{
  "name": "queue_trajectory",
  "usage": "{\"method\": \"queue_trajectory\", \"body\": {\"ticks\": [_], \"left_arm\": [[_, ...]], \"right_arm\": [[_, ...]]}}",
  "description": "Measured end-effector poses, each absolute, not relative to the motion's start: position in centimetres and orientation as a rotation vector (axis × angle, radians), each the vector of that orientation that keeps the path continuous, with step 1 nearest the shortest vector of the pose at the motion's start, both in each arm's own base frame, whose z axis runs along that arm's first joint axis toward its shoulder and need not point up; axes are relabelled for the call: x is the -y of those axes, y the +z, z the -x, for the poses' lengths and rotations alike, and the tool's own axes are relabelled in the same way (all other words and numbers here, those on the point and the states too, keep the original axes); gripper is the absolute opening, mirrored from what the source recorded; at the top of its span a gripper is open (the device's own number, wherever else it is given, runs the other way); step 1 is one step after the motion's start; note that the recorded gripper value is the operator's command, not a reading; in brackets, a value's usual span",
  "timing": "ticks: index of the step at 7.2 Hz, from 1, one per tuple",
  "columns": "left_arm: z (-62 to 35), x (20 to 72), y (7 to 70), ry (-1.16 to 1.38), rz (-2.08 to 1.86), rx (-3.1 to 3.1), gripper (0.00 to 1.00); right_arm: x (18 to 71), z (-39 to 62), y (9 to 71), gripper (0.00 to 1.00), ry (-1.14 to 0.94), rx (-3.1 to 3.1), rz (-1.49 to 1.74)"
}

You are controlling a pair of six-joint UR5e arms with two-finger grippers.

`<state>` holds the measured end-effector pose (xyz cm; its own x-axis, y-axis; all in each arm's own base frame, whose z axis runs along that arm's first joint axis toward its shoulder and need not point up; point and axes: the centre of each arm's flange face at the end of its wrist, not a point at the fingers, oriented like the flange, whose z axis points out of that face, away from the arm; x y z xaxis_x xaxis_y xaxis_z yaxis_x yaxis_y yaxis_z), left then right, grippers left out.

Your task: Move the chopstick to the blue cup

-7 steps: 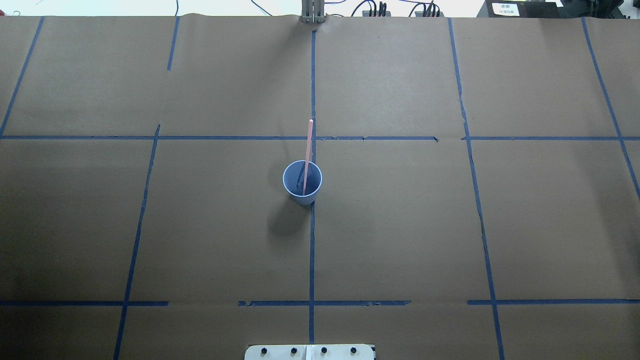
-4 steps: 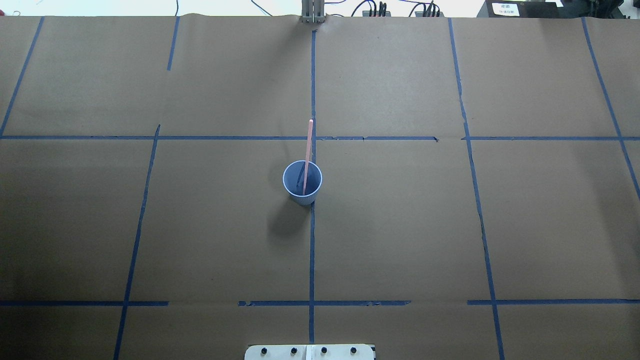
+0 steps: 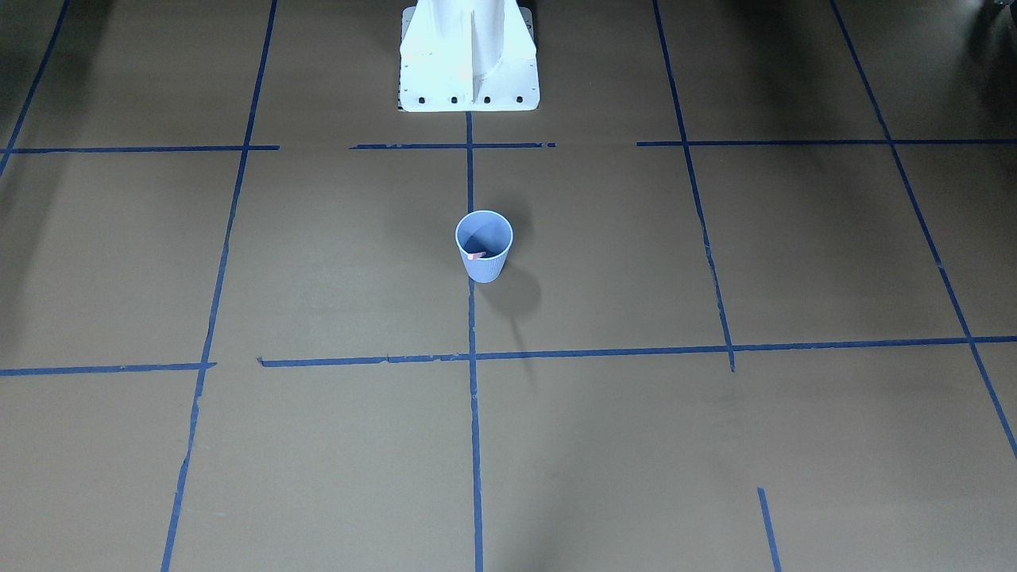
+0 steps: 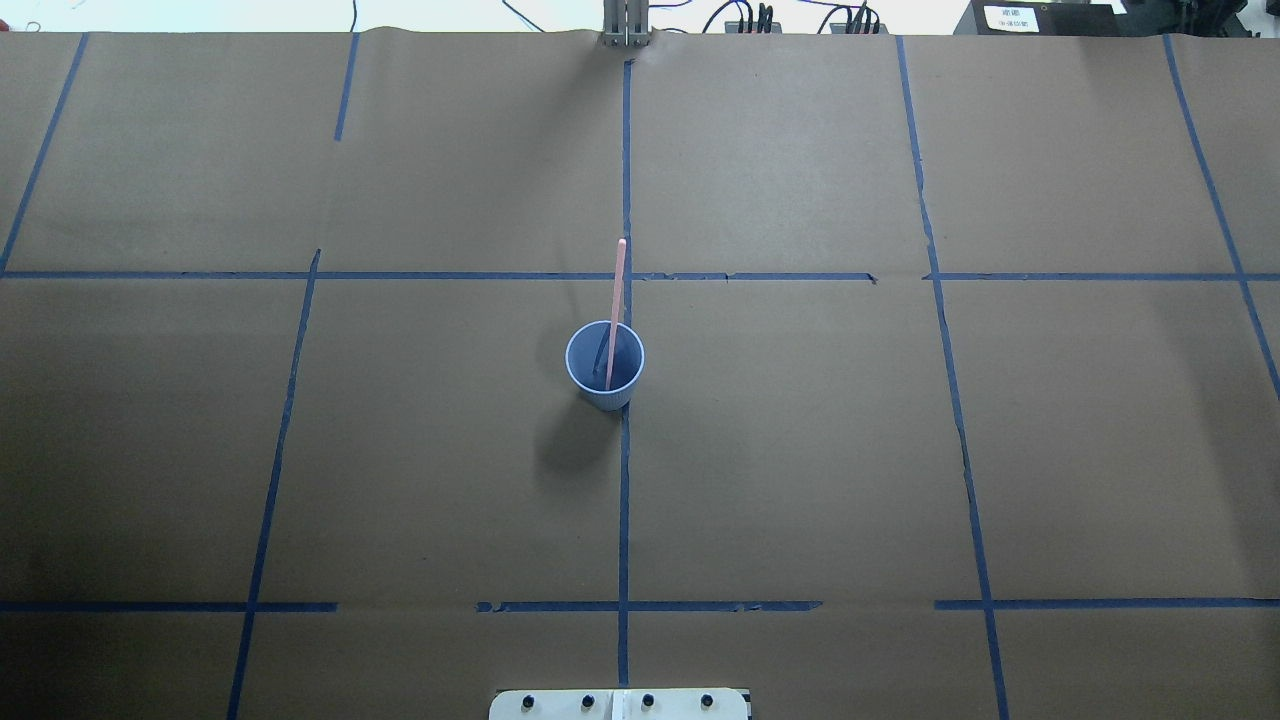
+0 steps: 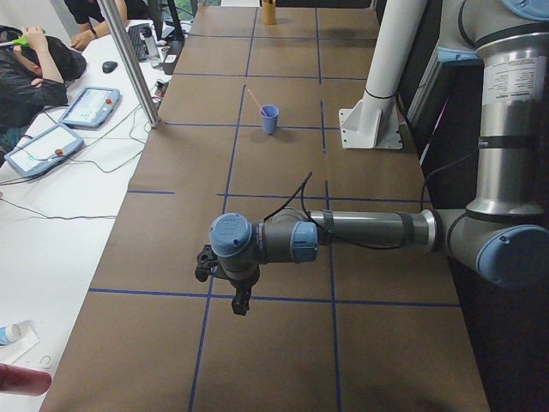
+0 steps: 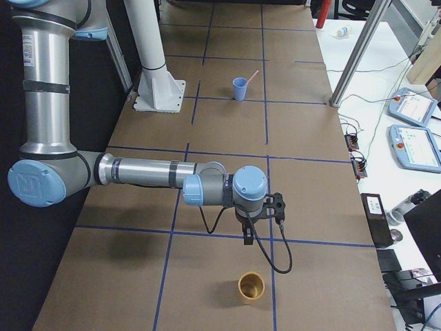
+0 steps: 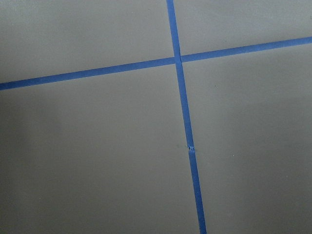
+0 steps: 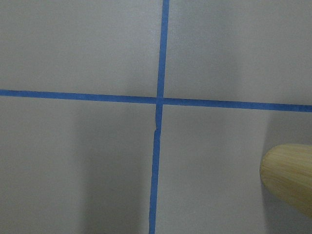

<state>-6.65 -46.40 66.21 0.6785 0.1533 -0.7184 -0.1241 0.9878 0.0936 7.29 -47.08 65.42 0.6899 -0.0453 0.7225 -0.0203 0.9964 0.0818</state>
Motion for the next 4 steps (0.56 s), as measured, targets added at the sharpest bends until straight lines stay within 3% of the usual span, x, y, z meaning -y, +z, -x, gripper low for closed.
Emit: {"method": "queue_trajectory", "body": {"ticks": [4], "left_arm": [[6.66,46.50,66.13,0.157,-0.040,-0.809,1.00]], "right_arm": [[47.07,-7.37,65.26,1.00,-0.013,0.810,-0.090]]}}
